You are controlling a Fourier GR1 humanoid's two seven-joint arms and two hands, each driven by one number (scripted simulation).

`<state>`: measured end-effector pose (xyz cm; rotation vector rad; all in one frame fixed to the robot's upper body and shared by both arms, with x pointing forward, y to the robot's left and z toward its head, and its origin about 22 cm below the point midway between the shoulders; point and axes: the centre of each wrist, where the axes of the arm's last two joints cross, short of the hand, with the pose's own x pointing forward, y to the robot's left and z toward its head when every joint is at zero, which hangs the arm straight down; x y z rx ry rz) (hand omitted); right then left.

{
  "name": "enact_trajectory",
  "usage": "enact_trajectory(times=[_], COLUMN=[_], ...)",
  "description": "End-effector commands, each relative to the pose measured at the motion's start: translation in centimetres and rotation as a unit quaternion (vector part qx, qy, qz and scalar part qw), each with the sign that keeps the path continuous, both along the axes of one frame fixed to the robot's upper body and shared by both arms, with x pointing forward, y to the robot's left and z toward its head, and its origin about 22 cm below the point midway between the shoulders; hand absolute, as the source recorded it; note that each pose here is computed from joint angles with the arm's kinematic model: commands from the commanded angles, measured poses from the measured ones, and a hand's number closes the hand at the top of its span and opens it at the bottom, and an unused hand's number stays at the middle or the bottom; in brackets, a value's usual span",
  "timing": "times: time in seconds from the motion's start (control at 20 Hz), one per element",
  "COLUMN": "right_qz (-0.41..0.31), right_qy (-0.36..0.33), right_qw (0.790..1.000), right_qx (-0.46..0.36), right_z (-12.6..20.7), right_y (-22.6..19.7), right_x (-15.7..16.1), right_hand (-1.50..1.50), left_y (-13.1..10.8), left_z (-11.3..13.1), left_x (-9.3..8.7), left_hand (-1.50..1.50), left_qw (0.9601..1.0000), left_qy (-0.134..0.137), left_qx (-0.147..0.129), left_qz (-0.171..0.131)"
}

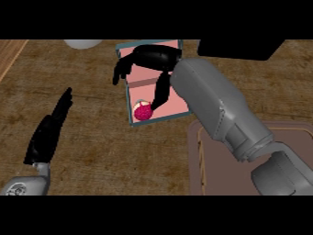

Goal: Pick the cupcake from the tray and place it in the cardboard box

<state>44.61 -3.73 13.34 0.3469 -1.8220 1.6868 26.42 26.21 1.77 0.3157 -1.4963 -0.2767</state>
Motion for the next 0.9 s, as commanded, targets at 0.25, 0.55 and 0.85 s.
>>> enact_trajectory(times=[0.25,0.55,0.85], right_qz=[-0.071,-0.079,-0.178], right_qy=[0.137,0.243,0.237], right_qw=[0.975,0.937,0.913], right_qx=[0.162,0.238,0.28], right_z=[-0.7,2.5,4.4], right_y=[-1.3,-3.7,-9.3], right_x=[0.5,2.1,3.5], right_hand=[-1.5,-1.5,-1.5], left_y=[-0.3,-0.2,-0.6], left_z=[-0.8,-0.5,0.2], left_x=[-0.5,-0.5,-0.2], left_hand=[0.0,0.0,0.0], left_qw=[0.9999,1.0,0.9999], left_qy=[0.007,-0.001,-0.015], left_qx=[-0.005,-0.001,-0.001], left_qz=[-0.005,0.01,-0.008])
